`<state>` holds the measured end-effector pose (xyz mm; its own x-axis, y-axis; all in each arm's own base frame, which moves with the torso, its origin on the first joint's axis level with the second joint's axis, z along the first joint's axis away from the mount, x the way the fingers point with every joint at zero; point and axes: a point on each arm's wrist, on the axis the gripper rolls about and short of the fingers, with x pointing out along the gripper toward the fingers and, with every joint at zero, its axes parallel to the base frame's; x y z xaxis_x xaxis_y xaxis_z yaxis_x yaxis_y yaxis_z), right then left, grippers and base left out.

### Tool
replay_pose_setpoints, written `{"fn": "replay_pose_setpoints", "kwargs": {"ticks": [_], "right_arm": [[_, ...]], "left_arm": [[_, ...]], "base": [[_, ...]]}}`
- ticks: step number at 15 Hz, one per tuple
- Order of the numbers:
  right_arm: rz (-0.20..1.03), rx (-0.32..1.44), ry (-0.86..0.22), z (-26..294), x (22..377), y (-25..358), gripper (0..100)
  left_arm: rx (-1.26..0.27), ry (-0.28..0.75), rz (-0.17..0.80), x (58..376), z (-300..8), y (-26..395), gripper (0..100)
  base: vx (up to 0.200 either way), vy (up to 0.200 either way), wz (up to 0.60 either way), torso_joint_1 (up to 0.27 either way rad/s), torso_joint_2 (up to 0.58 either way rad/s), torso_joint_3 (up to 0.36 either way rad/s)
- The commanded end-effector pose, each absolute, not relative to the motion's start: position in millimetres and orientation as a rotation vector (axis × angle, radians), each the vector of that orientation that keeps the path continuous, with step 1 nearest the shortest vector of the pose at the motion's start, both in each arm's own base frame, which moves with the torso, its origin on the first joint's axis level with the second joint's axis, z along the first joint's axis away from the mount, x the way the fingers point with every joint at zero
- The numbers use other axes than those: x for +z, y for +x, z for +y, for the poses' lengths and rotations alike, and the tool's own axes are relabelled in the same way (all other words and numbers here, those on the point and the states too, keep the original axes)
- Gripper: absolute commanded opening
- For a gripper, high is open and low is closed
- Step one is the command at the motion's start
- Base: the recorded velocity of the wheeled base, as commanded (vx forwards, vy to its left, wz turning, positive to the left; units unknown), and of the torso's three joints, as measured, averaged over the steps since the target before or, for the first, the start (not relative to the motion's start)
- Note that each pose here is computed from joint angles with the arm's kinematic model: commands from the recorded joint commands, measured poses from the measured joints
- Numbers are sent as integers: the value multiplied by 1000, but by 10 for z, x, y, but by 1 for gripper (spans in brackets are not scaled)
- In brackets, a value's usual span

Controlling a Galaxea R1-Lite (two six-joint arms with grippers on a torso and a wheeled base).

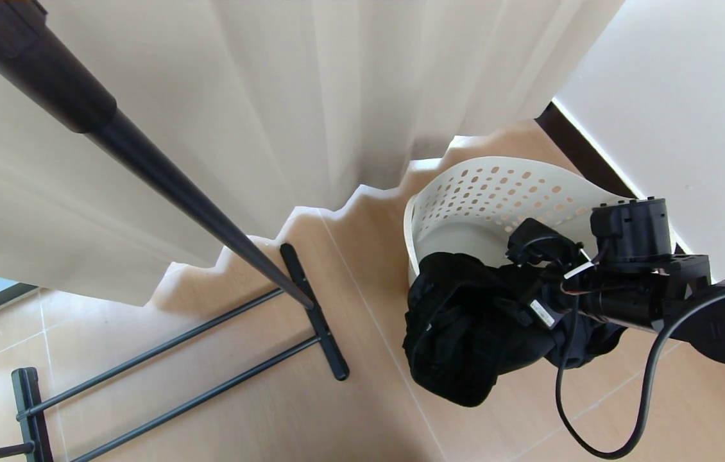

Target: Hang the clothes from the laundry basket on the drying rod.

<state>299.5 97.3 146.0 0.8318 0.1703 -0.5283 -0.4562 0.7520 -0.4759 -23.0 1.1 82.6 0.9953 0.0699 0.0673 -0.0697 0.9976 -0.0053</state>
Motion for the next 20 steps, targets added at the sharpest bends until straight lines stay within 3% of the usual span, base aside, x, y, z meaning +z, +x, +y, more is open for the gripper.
{"fn": "replay_pose_setpoints", "kwargs": {"ticks": [1,10,11,15,20], "right_arm": [[506,364,-639,995,1369,3053,100],[519,350,-634,978,1313,3196,100],[519,350,-634,977,1315,3192,0],[514,341,-625,948,1340,3169,0],[324,316,-592,812,1879,2526,0]], "left_arm": [[70,-3,-68,826,11,-230,100],[70,-5,-69,827,11,-230,100],[72,-5,-69,827,11,-230,100],[72,-3,-69,827,11,-230,100],[74,-3,-69,827,12,-230,100]], "base": [[0,0,0,0,0,0],[0,0,0,0,0,0],[0,0,0,0,0,0],[0,0,0,0,0,0],[0,0,0,0,0,0]]}}
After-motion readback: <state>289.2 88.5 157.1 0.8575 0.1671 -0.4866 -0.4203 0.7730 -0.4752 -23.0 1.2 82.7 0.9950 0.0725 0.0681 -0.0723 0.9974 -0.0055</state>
